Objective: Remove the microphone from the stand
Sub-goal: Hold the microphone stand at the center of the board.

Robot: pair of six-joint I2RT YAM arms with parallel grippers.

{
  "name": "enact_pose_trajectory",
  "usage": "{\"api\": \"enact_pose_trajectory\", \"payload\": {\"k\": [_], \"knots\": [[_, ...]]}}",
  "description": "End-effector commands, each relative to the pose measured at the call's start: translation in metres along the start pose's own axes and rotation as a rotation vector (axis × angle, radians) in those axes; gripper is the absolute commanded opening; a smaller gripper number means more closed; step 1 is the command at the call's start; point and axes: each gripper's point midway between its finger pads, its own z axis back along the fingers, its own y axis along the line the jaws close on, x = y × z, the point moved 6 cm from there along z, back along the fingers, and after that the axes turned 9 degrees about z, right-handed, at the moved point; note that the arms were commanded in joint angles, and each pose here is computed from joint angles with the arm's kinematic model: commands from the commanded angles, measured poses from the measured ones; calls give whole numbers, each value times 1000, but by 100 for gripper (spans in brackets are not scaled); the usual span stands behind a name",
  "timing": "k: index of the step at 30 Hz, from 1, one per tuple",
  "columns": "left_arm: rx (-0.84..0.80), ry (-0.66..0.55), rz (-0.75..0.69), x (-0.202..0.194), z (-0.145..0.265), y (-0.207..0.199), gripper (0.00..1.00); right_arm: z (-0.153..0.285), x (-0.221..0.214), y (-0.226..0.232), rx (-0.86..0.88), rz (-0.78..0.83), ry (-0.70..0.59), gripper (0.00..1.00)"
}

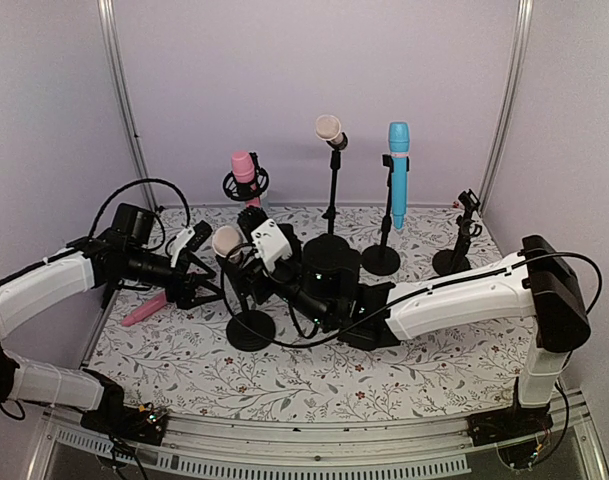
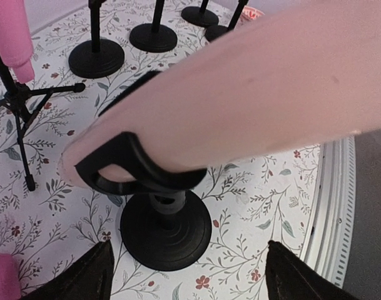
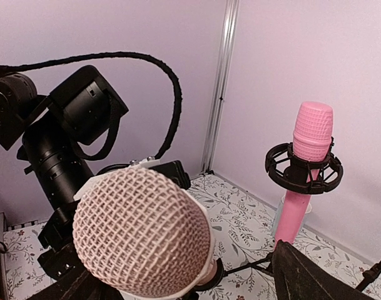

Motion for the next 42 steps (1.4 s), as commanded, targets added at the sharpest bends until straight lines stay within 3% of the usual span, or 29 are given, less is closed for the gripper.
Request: {"api": "enact_pose_trajectory", "payload": {"k": [1,14,21,28,34,42], "knots": [[-17,-76,31,3,-9,9,83,-10,10,1,-68,26,-42,86],[-131,-133,69,20,-30,18,64,-20,11,19,-95,109,-41,71],[-183,-130,68,23,-41,15,51,-20,9,19,-137,122,-34,54],[-190,-129,102,25,-52,21,31,-19,8,14,-183,134,-29,35],[-187,-125,88,29,-62,18,32,-15,5,12,-195,136,-29,25],[-200,-114,72,31,-73,18,45,-14,1,12,-195,134,-26,15]]}}
